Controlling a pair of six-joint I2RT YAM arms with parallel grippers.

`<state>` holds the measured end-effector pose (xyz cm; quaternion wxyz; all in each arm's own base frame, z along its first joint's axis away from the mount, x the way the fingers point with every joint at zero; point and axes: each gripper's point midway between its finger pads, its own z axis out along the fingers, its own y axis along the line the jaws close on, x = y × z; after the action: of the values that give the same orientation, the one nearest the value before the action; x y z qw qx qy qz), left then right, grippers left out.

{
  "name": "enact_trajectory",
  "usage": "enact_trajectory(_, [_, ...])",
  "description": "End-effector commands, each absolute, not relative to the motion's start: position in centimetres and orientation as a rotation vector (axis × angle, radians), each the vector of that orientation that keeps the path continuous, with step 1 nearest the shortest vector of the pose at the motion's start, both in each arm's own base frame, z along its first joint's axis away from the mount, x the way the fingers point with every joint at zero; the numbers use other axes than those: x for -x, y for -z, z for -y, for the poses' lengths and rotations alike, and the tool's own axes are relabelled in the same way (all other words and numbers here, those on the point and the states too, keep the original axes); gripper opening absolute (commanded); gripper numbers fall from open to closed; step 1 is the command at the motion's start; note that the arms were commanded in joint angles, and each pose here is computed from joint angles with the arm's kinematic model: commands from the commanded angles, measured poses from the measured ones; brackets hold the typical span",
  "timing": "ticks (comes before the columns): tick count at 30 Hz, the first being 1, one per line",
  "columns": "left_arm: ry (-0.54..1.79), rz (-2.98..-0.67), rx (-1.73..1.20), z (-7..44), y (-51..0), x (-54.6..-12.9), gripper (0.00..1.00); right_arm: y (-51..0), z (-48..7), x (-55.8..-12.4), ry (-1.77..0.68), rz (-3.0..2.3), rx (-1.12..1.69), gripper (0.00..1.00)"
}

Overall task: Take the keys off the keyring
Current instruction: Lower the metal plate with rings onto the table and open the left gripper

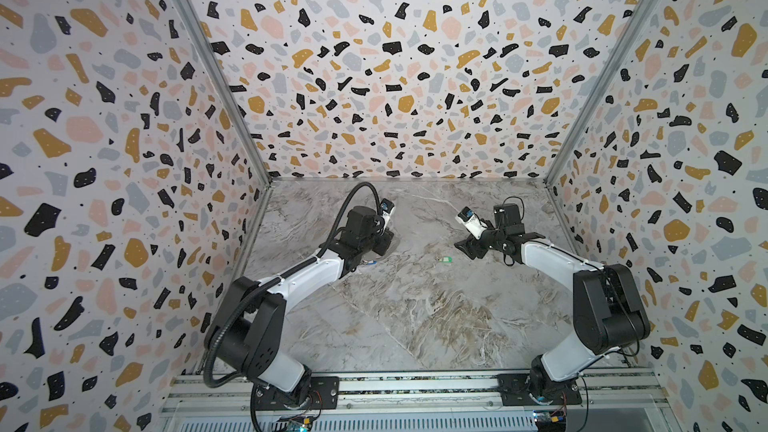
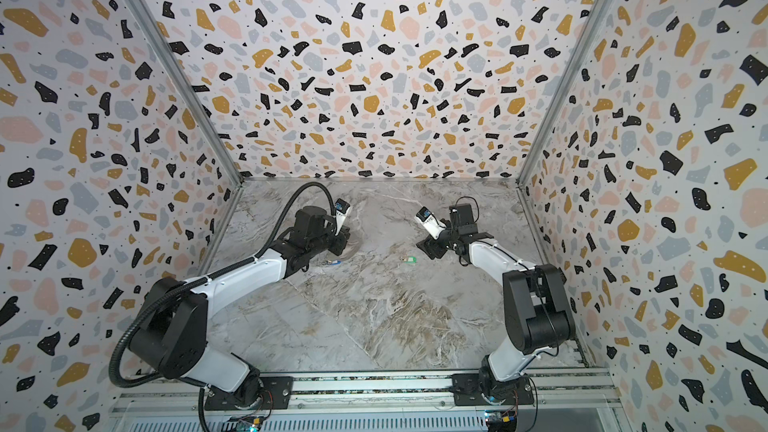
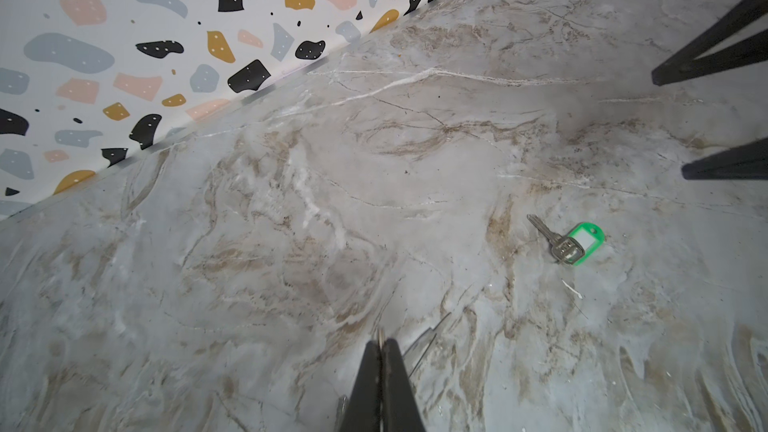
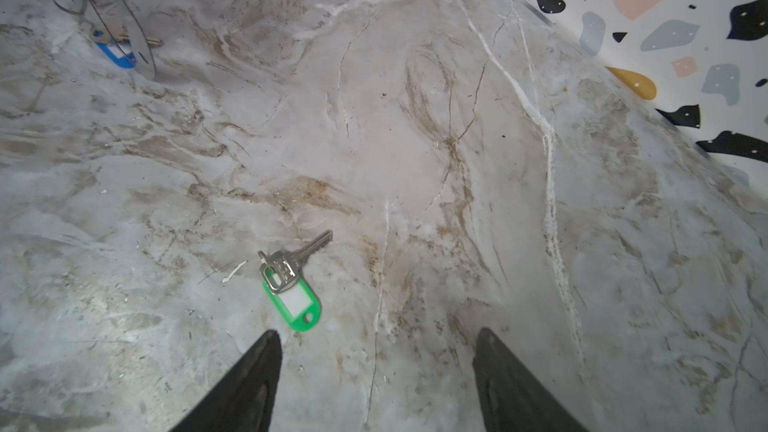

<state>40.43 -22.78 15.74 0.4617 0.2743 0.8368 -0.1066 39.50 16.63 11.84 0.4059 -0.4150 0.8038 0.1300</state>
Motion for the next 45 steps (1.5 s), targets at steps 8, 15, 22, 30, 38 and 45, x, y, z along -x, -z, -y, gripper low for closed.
enact_trajectory(8, [0.345,-2.070,-0.697,28.8,-13.2,-43.0,0.00,-14.0,-16.1,-39.6,-0.278,-1.972,0.989,0.74])
enact_trajectory(15, [0.438,-2.091,-0.689,32.4,-10.9,-44.8,0.00,-13.6,-16.6,-39.3,-0.308,-1.975,1.019,0.74])
enact_trajectory(22, [0.547,-2.079,-0.714,36.2,-11.4,-44.4,0.00,-13.4,-16.7,-39.3,-0.322,-1.986,1.024,0.73])
enact_trajectory(30, [0.696,-1.940,-0.770,39.0,-17.5,-43.3,0.00,-13.5,-16.3,-39.4,-0.306,-1.994,1.015,0.73])
enact_trajectory(38, [0.864,-1.754,-0.806,39.8,-23.3,-41.9,0.00,-13.6,-16.1,-39.5,-0.295,-2.001,0.998,0.73])
enact_trajectory(45, [0.838,-1.902,-0.708,34.1,-17.6,-42.5,0.00,-12.6,-17.3,-39.0,-0.349,-2.006,1.038,0.72])
